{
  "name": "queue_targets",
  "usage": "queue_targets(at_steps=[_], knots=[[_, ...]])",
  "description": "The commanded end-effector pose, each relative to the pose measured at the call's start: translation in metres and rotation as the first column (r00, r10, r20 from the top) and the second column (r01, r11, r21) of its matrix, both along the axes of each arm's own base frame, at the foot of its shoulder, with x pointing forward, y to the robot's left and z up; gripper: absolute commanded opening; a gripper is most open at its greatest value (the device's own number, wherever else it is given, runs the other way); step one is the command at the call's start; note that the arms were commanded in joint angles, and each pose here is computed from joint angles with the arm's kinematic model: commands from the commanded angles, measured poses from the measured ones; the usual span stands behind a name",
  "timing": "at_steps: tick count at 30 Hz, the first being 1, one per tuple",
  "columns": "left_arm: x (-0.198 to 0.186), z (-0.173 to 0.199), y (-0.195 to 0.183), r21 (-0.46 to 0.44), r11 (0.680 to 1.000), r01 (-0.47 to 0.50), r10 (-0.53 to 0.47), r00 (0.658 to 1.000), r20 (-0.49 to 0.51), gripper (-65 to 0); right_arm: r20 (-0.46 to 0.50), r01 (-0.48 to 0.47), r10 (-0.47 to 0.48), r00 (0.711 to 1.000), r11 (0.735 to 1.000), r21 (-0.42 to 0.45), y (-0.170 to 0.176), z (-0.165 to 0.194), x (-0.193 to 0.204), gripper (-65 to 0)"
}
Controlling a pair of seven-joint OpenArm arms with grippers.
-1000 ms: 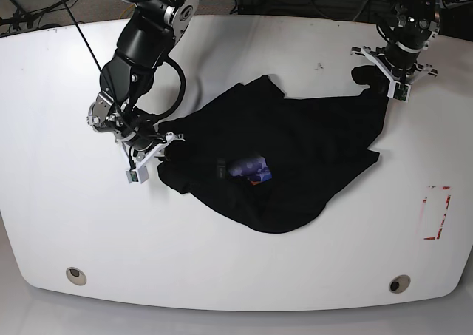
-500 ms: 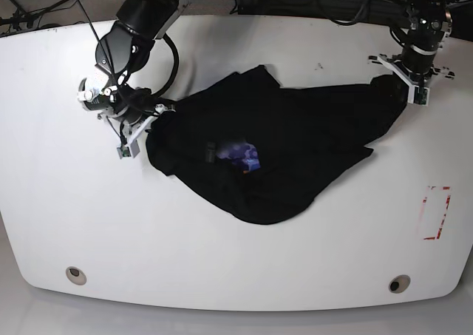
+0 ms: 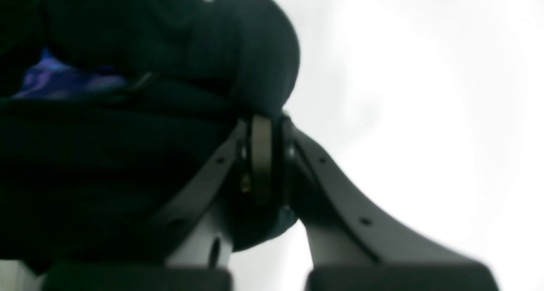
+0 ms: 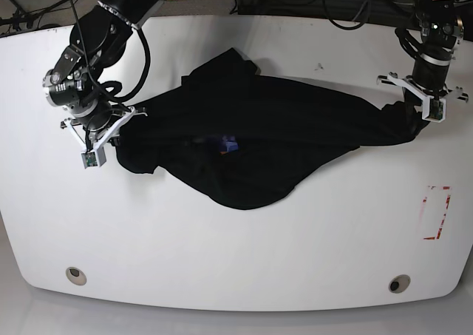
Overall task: Fold the T-shirt properly
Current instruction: 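Lift the T-shirt with both grippers and spread the grippers apart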
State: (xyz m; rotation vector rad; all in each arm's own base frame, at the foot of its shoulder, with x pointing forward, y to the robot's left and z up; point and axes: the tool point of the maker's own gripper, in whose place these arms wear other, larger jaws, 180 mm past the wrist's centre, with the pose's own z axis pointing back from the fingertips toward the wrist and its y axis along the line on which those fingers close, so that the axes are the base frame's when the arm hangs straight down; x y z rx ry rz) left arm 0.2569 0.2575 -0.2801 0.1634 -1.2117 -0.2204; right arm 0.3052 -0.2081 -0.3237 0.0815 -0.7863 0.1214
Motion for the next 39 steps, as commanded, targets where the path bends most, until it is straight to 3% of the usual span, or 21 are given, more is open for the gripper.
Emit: queue_targets(at_steps=[1,8,18,24,29,35,39], knots=[[0.017,0.022,0.001,0.016,1.000,0.005,-0.006,0.998,0.069,-65.0,0.110,-0.001,0.003,0.994,1.000,-0.016,-0.007,0.032,0.025,-65.0],[0.060,0.056,0.011,0.044,0.999,-0.032,0.027,0.994,0.106,-65.0,0.212,-0.010,0.006,0.977,1.000,0.022,-0.006,0.070,0.075,-65.0],[0.120,0.131,0.002,0.106,0.994,-0.009,-0.014,0.978,0.208,-65.0,0.304,-0.080,0.056,0.951,0.994,0.068,-0.001,0.125,0.145,-65.0],[0.148,0.186,-0.002,0.140,0.990,-0.001,-0.044,0.948,0.315,-65.0,0.358,-0.142,0.130,0.925,0.990,0.009,0.000,0.180,0.185,-65.0],[0.157,0.241,0.000,0.216,0.976,-0.012,-0.079,0.908,0.411,-65.0,0.449,-0.150,0.164,0.878,0.986,-0.066,-0.008,0.252,0.207,-65.0],[0.155,0.309,0.007,0.286,0.956,-0.060,-0.103,0.846,0.524,-65.0,0.532,-0.131,0.212,0.820,0.974,-0.187,-0.018,0.335,0.214,-65.0],[0.151,0.345,0.011,0.328,0.940,-0.094,-0.116,0.815,0.568,-62.5,0.556,-0.105,0.222,0.801,0.966,-0.234,-0.022,0.375,0.210,-65.0]])
